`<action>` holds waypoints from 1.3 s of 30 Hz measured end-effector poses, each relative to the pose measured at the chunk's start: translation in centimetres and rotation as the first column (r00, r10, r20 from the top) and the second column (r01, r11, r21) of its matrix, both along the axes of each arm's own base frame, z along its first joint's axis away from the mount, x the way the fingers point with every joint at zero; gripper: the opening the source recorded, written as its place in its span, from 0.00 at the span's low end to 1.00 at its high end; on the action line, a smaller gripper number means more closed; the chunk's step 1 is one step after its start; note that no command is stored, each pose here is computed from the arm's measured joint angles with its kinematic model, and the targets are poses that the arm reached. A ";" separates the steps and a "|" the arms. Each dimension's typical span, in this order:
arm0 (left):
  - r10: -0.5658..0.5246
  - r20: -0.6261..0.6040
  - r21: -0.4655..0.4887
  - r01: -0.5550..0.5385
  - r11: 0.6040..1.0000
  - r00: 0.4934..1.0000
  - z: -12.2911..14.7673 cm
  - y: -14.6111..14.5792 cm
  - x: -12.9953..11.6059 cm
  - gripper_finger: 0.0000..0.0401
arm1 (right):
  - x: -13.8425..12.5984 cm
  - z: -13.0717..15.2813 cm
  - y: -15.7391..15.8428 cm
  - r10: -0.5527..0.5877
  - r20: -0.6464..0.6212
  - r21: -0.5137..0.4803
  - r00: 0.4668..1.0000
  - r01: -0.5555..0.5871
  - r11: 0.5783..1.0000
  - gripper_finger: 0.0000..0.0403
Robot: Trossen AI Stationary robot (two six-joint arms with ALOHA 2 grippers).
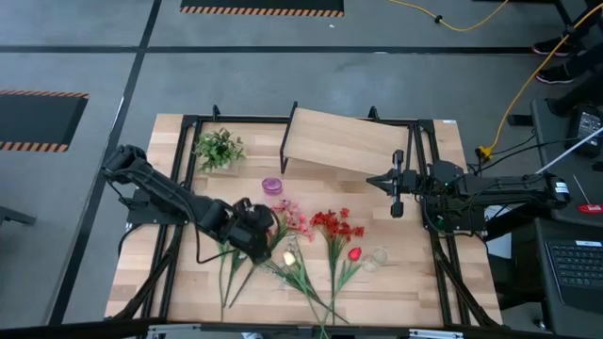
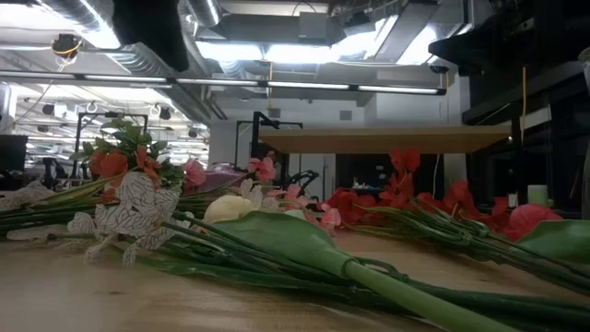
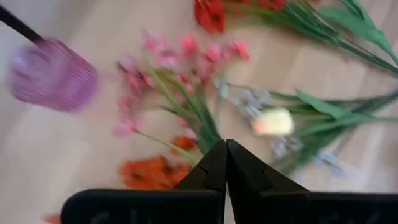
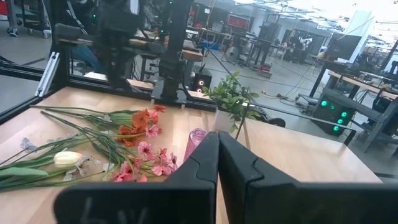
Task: Pick and place flowers into a vace then onto a shelf
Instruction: Put the pink flowers into the purple vase
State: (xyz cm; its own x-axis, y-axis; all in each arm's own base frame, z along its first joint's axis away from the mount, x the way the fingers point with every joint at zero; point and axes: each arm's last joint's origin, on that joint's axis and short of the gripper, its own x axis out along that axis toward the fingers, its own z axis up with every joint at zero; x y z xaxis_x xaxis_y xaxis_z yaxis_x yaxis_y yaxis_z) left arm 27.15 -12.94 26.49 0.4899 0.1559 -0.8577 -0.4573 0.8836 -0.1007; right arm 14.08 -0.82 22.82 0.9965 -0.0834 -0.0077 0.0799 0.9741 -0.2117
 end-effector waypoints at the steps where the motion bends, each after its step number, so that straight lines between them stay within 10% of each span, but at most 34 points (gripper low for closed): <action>1: 0.002 -0.020 -0.020 -0.003 1.000 1.000 -0.2 -0.3 0.1 0.00 | 0.0 0.0 0.0 0.000 0.000 0.001 1.000 0.000 1.000 0.03; 20: 0.058 -0.151 -0.096 -0.073 0.993 0.987 -2.6 -2.4 0.0 0.04 | 0.0 -0.2 0.0 0.001 -0.017 0.004 1.000 -0.001 1.000 0.03; 39: 0.112 -0.165 -0.056 -0.122 0.991 0.980 -4.0 -2.1 -0.6 0.37 | 0.0 -0.6 0.0 0.000 -0.055 0.003 0.998 0.000 1.000 0.03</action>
State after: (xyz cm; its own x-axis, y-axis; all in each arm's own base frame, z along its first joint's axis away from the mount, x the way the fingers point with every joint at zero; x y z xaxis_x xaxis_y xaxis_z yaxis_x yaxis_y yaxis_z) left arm 26.59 -15.07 22.49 0.3264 0.1447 -0.9341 -0.5721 0.8169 -0.0733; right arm 14.06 -0.82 22.26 0.9946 -0.0830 -0.0625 0.0680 0.9748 -0.2124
